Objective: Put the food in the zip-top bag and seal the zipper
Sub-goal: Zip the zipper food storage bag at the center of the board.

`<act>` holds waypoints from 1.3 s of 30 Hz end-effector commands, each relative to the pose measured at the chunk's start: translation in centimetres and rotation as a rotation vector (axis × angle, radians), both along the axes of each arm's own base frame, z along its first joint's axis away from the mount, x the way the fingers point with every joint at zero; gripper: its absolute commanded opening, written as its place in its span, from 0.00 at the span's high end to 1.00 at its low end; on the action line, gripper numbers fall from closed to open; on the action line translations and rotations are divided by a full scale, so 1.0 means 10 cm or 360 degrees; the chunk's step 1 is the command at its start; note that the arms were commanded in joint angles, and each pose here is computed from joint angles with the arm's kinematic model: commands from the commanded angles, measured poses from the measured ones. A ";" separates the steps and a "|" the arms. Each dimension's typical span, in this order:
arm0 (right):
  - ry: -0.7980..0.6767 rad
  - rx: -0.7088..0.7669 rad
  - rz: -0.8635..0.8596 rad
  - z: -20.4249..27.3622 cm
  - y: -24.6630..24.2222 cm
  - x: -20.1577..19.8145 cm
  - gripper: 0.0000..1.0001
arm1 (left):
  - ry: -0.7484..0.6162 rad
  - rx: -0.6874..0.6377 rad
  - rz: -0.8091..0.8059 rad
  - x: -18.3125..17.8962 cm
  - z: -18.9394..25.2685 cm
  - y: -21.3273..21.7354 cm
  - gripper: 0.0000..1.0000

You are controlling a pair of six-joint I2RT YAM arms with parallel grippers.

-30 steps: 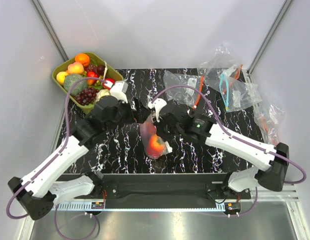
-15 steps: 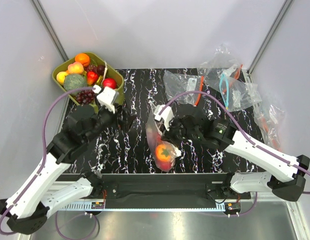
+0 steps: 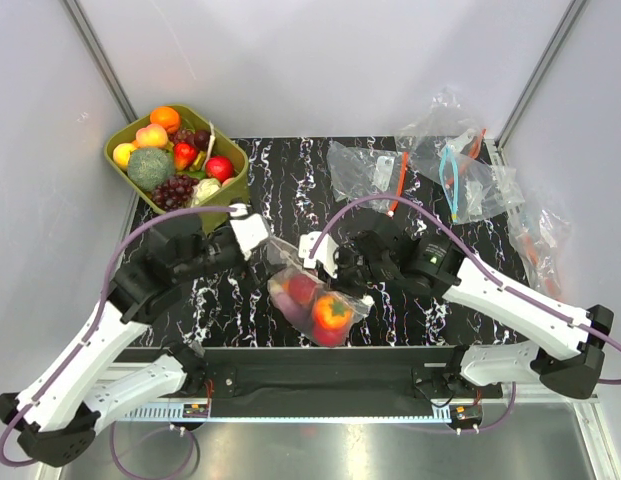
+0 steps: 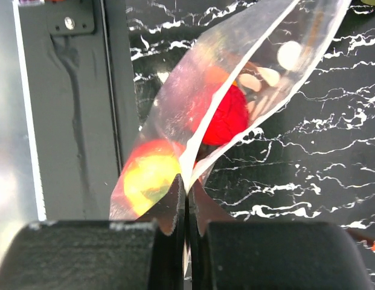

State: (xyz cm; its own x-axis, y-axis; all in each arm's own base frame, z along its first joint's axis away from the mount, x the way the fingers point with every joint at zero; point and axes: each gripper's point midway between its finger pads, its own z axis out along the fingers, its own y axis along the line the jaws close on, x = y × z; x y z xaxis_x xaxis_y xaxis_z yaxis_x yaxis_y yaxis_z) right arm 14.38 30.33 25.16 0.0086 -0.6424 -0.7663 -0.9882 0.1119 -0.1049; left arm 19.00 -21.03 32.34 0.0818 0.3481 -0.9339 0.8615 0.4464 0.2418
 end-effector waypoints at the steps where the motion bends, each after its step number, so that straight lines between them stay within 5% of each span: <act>1: -0.0152 0.0065 0.0137 0.22 0.09 0.03 1.00 | -0.0083 0.0092 -0.0381 -0.25 0.07 -0.16 0.01; 16: -0.0375 0.0019 0.0084 0.14 0.07 0.27 1.00 | 0.0194 0.0241 -0.0648 -0.21 -0.25 -0.47 0.02; 19: -0.0401 0.0056 0.0069 0.18 0.06 0.29 1.00 | 0.0229 0.0236 -0.0638 -0.15 -0.33 -0.52 0.16; 24: -0.0417 0.0079 0.0033 0.17 0.07 0.32 0.99 | 0.0250 0.0261 -0.0573 -0.05 -0.42 -0.53 0.64; 30: -0.0420 0.0145 -0.0005 0.17 0.09 0.33 0.96 | 0.0296 0.0278 -0.0575 -0.07 -0.54 -0.52 0.89; 32: -0.0441 0.0180 -0.0057 0.19 0.09 0.37 0.92 | 0.0299 0.0279 -0.0564 -0.07 -0.55 -0.51 1.00; 33: -0.0461 0.0217 -0.0086 0.25 0.10 0.40 0.85 | 0.0293 0.0277 -0.0556 -0.07 -0.55 -0.50 1.00; 34: -0.0486 0.0237 -0.0160 0.30 0.07 0.45 0.60 | 0.0281 0.0267 -0.0543 -0.07 -0.55 -0.49 1.00; 39: -0.0472 0.0394 -0.0275 0.37 0.02 0.47 0.35 | 0.0282 0.0229 -0.0449 -0.02 -0.49 -0.47 1.00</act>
State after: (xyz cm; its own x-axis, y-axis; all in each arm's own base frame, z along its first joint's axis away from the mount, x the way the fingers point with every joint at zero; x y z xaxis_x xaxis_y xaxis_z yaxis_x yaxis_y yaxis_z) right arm 17.97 29.78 23.79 0.1290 -0.6159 -0.7772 -0.9274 0.2026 -0.3145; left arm 18.00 -25.61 25.76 0.0100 0.5069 -0.8619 0.9913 0.1084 0.0752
